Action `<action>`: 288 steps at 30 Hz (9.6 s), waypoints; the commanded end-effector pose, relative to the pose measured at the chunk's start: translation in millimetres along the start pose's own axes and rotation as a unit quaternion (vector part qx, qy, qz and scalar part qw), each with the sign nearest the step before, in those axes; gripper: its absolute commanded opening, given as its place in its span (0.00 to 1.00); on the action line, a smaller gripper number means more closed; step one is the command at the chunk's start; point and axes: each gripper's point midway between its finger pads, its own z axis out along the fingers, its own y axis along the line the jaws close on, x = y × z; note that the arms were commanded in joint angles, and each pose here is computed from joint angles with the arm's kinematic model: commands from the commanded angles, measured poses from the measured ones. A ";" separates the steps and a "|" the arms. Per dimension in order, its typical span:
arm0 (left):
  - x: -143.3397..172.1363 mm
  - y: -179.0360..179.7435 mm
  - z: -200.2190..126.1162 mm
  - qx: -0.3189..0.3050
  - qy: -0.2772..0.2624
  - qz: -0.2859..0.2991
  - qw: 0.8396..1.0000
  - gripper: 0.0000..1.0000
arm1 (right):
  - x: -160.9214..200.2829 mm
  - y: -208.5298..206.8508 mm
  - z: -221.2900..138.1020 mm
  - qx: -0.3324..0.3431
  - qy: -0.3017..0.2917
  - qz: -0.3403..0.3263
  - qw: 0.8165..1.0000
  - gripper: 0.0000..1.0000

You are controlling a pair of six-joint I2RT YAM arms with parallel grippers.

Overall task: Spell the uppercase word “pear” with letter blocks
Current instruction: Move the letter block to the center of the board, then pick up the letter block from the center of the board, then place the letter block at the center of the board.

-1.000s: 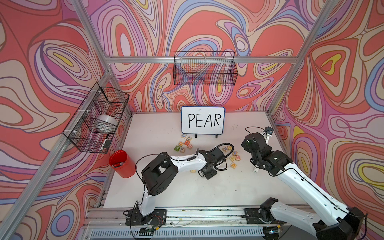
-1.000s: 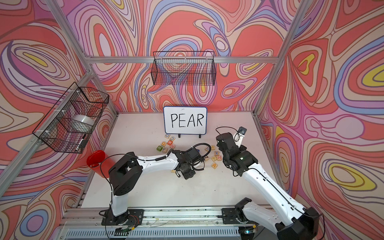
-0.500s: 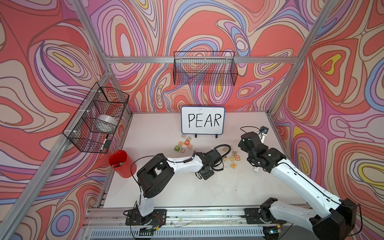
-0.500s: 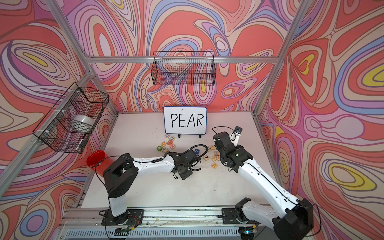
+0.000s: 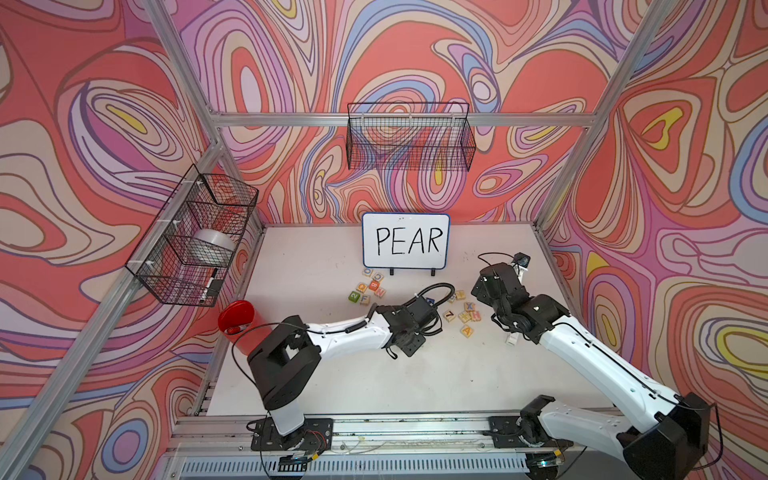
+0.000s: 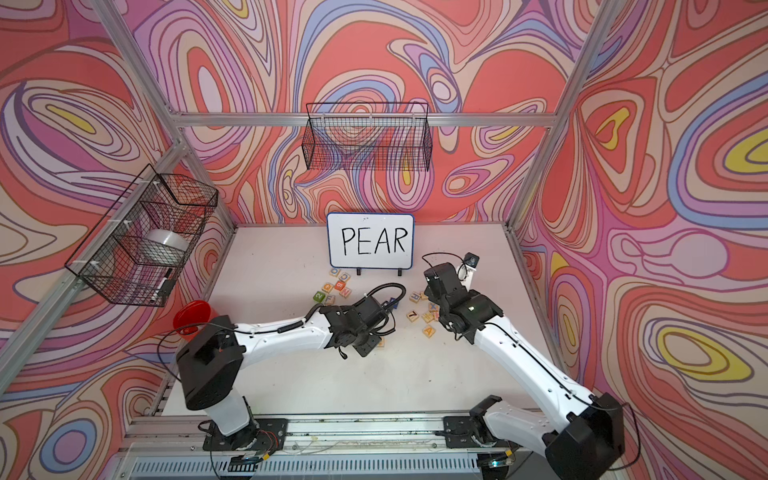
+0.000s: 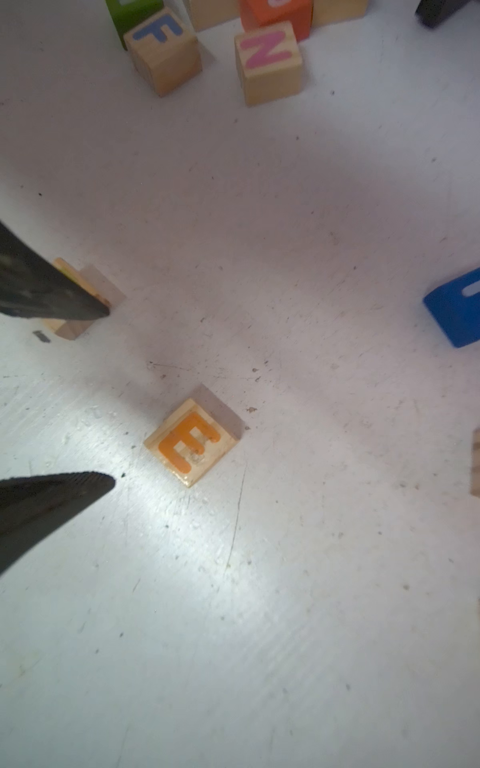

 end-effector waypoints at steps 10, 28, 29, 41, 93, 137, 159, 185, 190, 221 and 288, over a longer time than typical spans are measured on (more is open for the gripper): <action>-11.5 53.8 -101.8 -0.007 -0.171 -0.155 0.973 1.00 | 110.8 95.3 17.0 -0.045 0.155 -0.058 0.985 0.84; 67.0 142.4 -146.0 -0.111 -0.226 -0.354 0.901 1.00 | 217.3 132.0 28.4 -0.042 0.291 -0.172 0.940 0.72; 68.0 142.7 -146.4 -0.111 -0.227 -0.358 0.899 1.00 | 223.9 130.7 27.9 -0.039 0.296 -0.177 0.938 0.71; 68.2 141.6 -155.6 -0.100 -0.244 -0.361 0.894 1.00 | 254.0 113.6 36.6 -0.016 0.310 -0.209 0.927 0.63; 80.1 146.3 -180.9 -0.105 -0.265 -0.373 0.883 1.00 | 279.7 179.9 37.2 -0.077 0.318 -0.221 0.919 0.31; 69.7 142.0 -169.9 -0.097 -0.256 -0.358 0.893 1.00 | 176.8 140.6 15.6 -0.002 0.189 -0.202 0.961 0.61; -69.7 92.5 -111.2 0.062 -0.266 -0.274 0.922 1.00 | 126.9 7.1 40.0 0.123 0.199 -0.012 0.972 0.74; -127.9 61.1 -88.5 0.144 -0.247 -0.201 0.937 1.00 | 174.1 -15.8 92.2 0.118 0.249 0.051 0.960 0.73; -121.7 62.1 -88.0 0.138 -0.243 -0.203 0.939 1.00 | 179.9 -16.6 97.3 0.118 0.253 0.053 0.959 0.67; -50.6 102.1 -92.2 0.016 -0.214 -0.282 0.935 1.00 | 181.4 55.7 54.2 0.062 0.231 -0.090 0.967 0.29; 89.3 204.9 -130.0 -0.212 -0.193 -0.467 0.836 1.00 | 256.4 149.6 46.8 -0.085 0.315 -0.252 0.911 0.44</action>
